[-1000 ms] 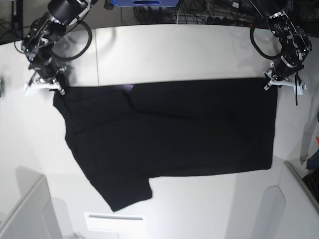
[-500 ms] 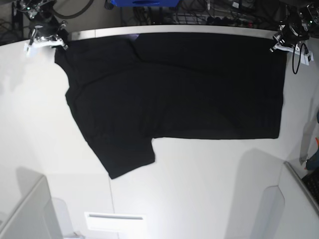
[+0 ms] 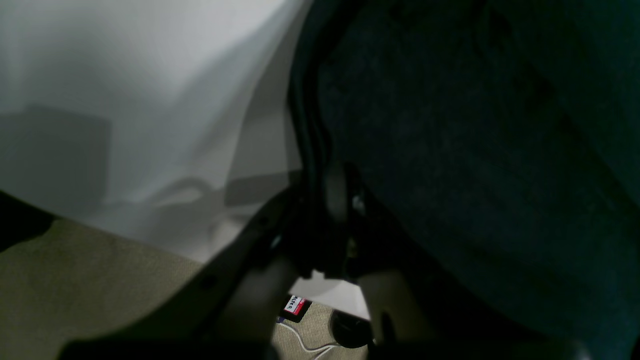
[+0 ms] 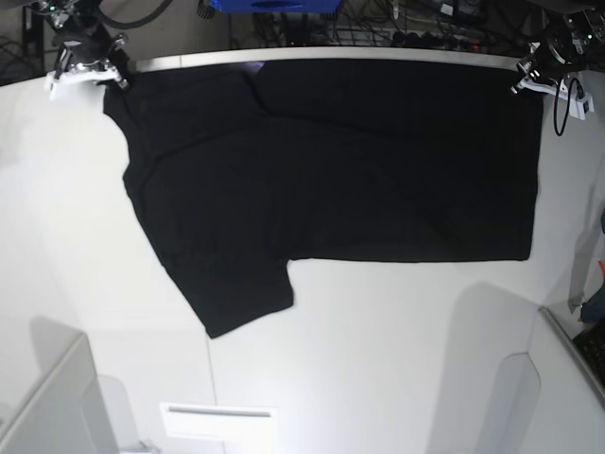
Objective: Fold the T-shirt properly
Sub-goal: 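Release the shoulders and raise both grippers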
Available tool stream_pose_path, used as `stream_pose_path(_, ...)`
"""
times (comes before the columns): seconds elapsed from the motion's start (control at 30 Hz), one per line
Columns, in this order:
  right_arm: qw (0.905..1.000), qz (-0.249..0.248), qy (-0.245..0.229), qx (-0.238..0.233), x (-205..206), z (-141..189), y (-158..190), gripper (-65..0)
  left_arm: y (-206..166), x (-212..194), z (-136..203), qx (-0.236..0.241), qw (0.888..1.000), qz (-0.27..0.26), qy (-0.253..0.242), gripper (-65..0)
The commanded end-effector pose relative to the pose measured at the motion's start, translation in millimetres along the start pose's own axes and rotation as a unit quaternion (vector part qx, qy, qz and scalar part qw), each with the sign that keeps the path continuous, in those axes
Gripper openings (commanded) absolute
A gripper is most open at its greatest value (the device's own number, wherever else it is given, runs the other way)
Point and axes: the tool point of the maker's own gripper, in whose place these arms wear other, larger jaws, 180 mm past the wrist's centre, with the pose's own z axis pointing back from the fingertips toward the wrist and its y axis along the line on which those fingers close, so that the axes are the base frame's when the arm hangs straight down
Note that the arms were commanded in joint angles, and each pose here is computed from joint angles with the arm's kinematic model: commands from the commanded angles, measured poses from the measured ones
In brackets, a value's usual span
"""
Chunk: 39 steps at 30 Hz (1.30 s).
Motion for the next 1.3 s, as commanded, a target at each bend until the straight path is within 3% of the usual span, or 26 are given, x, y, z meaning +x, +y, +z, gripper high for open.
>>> stream_pose_path(0.0,0.9998,0.007,-0.017,0.002,9.7,4.5,0.9,-65.0,4.5,6.8,5.2,0.009,1.000,-0.008,-0.008,-65.0)
stream_pose_path(0.23,0.9996,-0.004,-0.023,-0.013,10.9,11.4,-11.0,-64.7,5.4,6.6,5.6,0.010,1.000,-0.007,-0.008,-65.0)
stream_pose_path(0.33,0.9991,-0.010,-0.035,-0.023,16.6,17.5,-19.0,-42.8,5.4,6.6,5.6,0.010,1.000,-0.007,-0.008,-62.2)
stream_pose_path(0.4,0.9983,-0.010,-0.048,-0.032,23.4,24.4,-23.4,-38.0,4.7,7.3,6.0,0.009,1.000,-0.008,-0.009,-45.3)
stream_pose_path(0.5,0.9972,0.004,-0.066,-0.035,34.7,33.3,-20.3,-38.6,-4.1,12.6,11.3,0.003,1.000,-0.019,-0.022,-22.5)
stream_pose_path(0.6,0.9953,0.027,-0.088,-0.031,48.4,42.3,-8.6,-38.6,-3.7,25.7,28.4,0.010,0.998,-0.015,-0.058,-8.7)
stream_pose_path(0.67,0.9941,0.039,-0.098,-0.026,55.4,45.5,-0.5,-38.6,-0.5,37.8,42.3,0.018,0.996,-0.007,-0.089,-6.4)
stream_pose_path(0.83,0.9967,0.039,-0.063,-0.031,44.4,45.6,-1.9,-38.6,15.3,63.4,74.0,0.048,0.988,-0.004,-0.145,-10.5)
stream_pose_path(0.97,0.9947,0.048,-0.090,-0.009,58.7,38.1,14.8,-38.6,39.5,79.8,100.4,0.081,0.979,0.014,-0.187,-11.7)
stream_pose_path(1.03,0.9922,0.077,-0.096,0.018,75.7,27.5,38.3,-38.1,40.5,81.3,101.9,0.082,0.978,0.015,-0.190,-16.6)
stream_pose_path(1.1,0.9880,0.112,-0.088,0.058,89.3,8.4,69.5,-38.6,35.9,82.1,99.2,0.076,0.979,0.009,-0.188,-26.8)
stream_pose_path(1.27,0.9726,0.174,-0.077,0.133,130.9,-33.5,139.2,-38.6,14.9,79.5,87.3,0.041,0.983,-0.043,-0.175,-65.0)
